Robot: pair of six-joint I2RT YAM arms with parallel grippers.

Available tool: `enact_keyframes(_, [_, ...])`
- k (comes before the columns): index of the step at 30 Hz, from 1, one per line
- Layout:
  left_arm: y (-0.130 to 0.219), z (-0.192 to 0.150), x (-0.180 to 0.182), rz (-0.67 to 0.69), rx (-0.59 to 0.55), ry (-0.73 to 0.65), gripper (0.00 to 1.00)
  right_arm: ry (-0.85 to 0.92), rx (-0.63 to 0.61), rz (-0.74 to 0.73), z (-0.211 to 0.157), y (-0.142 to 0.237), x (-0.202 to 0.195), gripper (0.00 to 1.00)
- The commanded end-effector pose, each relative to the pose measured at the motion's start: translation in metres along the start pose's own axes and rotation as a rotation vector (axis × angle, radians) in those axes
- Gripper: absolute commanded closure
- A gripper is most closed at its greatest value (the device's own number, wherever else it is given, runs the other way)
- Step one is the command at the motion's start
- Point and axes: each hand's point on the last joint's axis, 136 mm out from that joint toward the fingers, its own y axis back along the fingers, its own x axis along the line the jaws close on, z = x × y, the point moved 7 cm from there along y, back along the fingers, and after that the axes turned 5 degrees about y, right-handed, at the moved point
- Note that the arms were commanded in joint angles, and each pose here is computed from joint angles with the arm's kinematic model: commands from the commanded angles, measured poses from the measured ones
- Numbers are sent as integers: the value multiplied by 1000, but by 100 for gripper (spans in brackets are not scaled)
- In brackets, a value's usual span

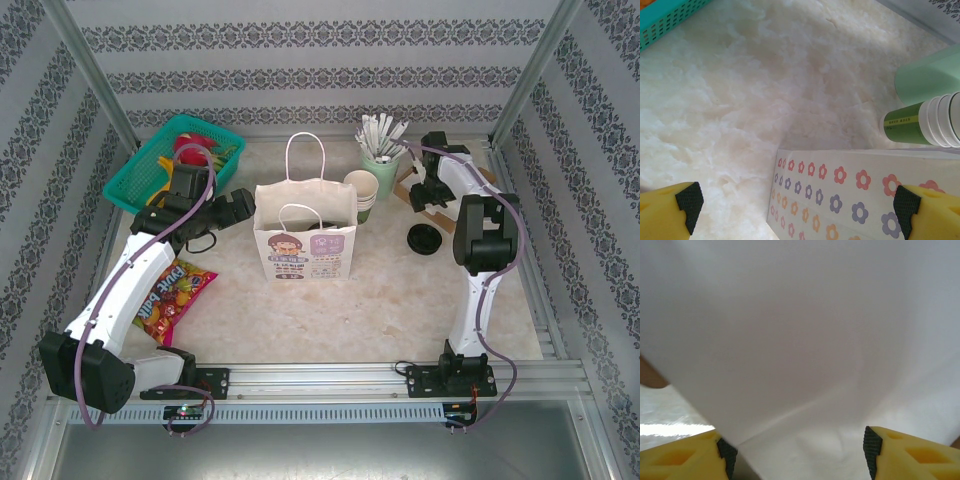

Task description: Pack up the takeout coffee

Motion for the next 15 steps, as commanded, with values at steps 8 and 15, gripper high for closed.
enact_keyframes(8, [4, 0, 7, 23, -8, -2, 0, 61, -30, -83, 8, 7, -6, 48])
enact_keyframes(15, [5, 0, 6, 21, -11, -4, 0, 53, -60, -57, 8, 16, -4, 77])
